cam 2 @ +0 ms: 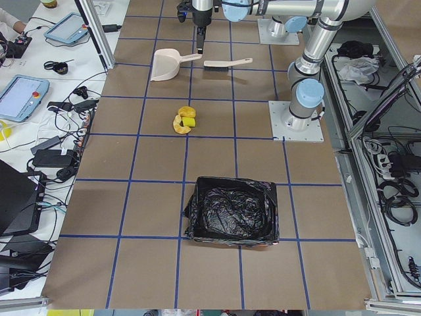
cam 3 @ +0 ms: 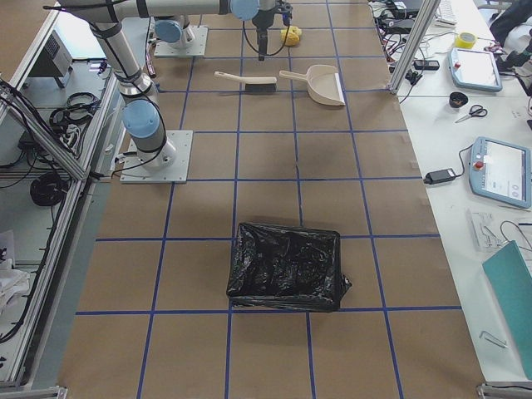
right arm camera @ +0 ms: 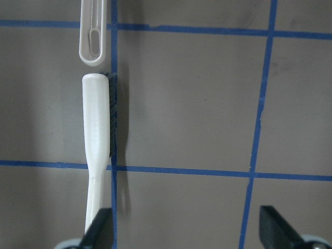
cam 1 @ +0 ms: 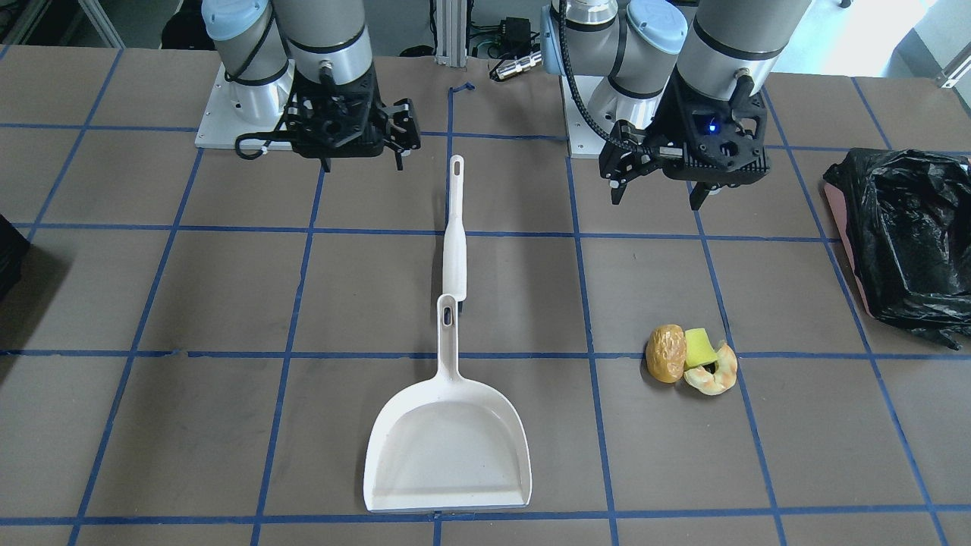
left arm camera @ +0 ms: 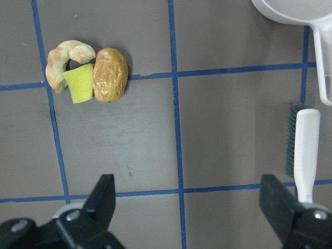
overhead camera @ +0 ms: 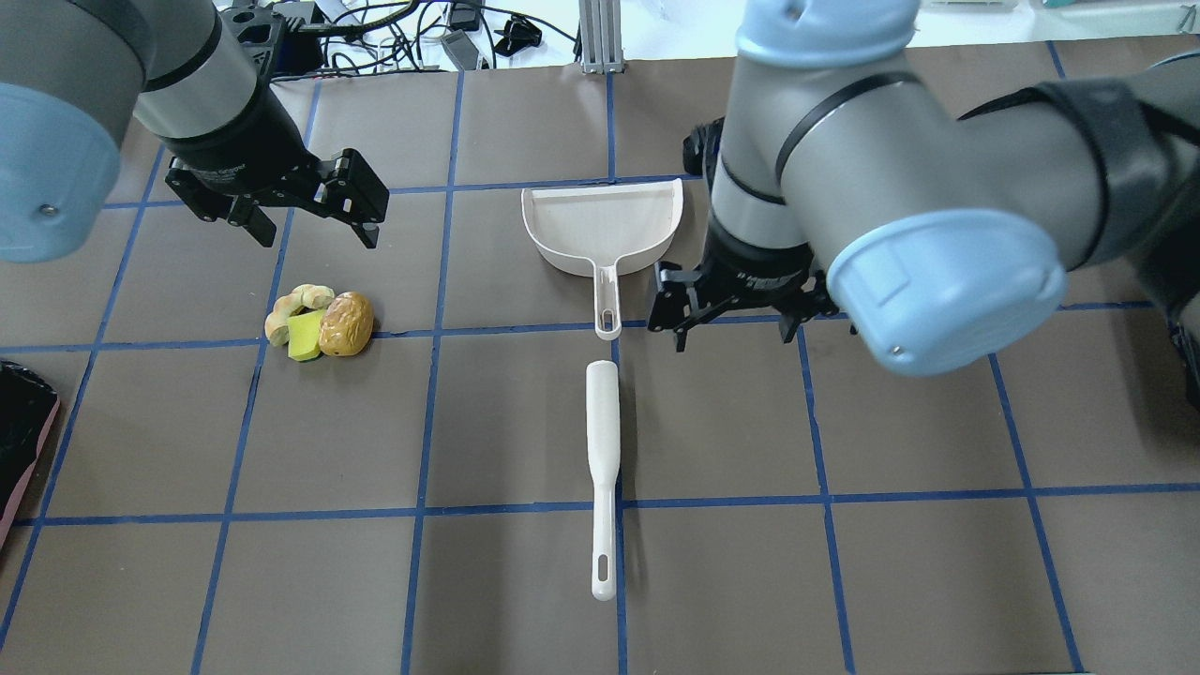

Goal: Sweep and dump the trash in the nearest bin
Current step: 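Lower the right gripper to the brush handle while the left approaches the dustpan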

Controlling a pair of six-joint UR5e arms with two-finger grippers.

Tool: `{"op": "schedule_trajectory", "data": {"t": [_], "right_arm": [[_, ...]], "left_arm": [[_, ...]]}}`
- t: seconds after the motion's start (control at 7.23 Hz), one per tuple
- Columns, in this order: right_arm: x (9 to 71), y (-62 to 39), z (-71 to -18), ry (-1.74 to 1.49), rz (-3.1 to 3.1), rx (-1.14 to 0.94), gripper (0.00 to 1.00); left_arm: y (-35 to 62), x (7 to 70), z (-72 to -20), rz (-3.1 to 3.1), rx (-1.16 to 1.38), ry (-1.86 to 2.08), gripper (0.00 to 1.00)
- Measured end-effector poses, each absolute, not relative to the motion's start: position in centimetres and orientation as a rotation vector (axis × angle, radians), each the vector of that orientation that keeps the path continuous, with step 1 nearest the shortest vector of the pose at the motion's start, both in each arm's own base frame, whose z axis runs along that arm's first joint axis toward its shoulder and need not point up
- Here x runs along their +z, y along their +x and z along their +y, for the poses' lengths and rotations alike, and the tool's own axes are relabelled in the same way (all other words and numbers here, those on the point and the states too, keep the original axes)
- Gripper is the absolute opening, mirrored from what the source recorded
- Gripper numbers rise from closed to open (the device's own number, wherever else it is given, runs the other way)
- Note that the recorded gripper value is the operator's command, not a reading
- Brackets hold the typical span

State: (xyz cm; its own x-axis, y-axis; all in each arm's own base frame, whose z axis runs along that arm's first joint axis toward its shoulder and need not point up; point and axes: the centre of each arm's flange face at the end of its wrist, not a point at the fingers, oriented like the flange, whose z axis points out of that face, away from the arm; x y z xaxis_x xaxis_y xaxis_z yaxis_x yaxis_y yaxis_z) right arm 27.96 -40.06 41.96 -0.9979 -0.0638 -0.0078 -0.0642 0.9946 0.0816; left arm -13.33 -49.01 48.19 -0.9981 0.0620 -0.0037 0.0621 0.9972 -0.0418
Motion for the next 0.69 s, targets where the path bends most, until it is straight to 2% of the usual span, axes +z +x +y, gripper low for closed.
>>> {"op": "schedule_trajectory", "data": {"t": [0.69], "right_arm": [[30.7, 37.2, -32.8, -0.188, 3.189, 0.294, 1.00]], "left_arm": [[-14.7, 42.3, -56.8, 3.140, -0.116, 0.112, 1.00]]}}
